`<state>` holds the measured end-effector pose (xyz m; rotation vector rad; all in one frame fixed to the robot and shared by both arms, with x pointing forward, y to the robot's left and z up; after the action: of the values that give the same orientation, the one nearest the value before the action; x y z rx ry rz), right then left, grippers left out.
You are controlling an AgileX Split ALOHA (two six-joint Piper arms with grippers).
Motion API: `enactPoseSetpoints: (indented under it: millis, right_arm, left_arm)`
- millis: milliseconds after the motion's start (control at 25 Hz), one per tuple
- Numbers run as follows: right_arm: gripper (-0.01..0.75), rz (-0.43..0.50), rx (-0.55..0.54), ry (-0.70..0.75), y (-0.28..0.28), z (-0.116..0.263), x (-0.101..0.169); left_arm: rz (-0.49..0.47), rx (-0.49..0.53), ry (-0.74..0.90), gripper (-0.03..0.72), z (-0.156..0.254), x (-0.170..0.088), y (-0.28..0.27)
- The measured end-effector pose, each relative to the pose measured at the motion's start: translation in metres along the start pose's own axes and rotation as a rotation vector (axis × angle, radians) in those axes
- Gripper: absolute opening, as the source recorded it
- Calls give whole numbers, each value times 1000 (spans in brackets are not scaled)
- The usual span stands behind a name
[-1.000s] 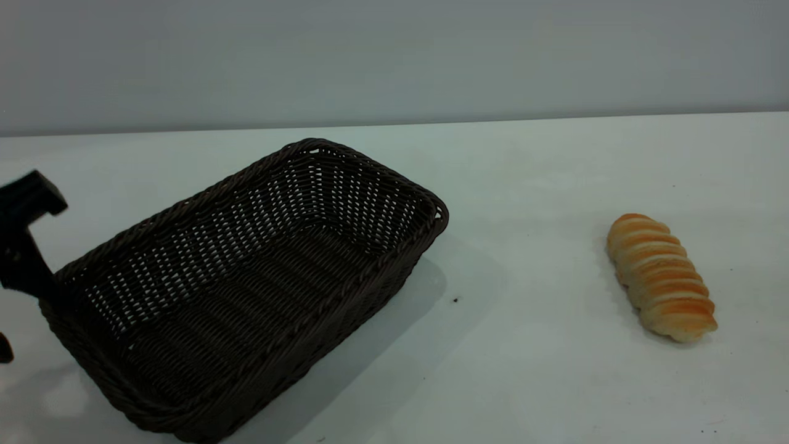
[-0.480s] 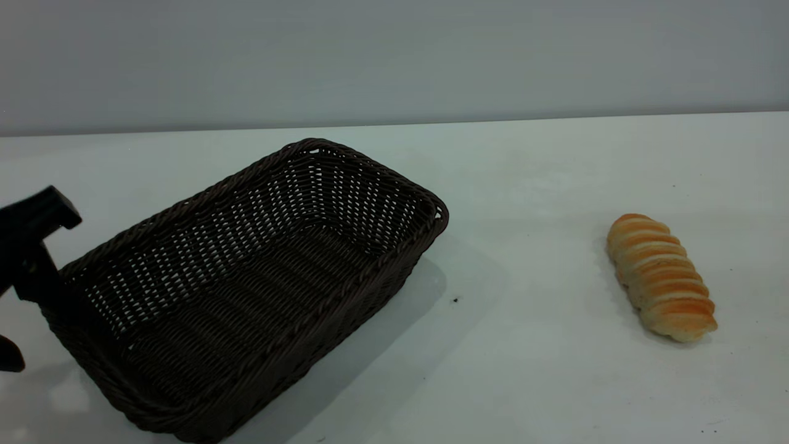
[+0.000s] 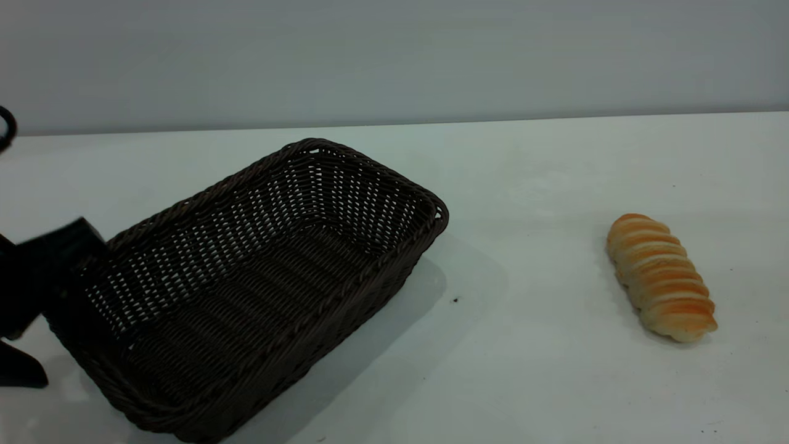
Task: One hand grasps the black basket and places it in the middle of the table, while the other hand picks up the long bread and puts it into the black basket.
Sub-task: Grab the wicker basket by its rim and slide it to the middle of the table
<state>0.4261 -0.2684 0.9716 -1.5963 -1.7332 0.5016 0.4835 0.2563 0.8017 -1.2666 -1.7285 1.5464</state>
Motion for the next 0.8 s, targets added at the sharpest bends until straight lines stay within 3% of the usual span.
enactPoseSetpoints:
  millis: [320,440,560,800]
  right_arm:
    - [239,-1,2,0,0,0,0]
    - [239,-1,7,-6,0,1,0]
    - [239,-1,11,-6,0,2,0]
    - [239,-1,12,-7,0,2,0]
  left_arm:
    - [-11,4,9,481,11,-6,29]
    - [-9,-4,-8,351,11,-9,36]
    - [-3,-15,-42,137,10,-10,37]
    - [2,-19,-5,134,9,-11,37]
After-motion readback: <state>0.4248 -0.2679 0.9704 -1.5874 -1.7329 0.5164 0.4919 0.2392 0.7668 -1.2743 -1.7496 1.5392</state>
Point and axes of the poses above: a point on each arm's last joint axis where the gripper is mounted, y pointing out along that axis toward the gripper, x along the wrist's bending axis when the last joint is at zero, z = x × y, the point moved 7 cm from there along y, pointing out along that axis toward the gripper, and after that the axes turned 12 degrees about y, right-handed, at the moved point
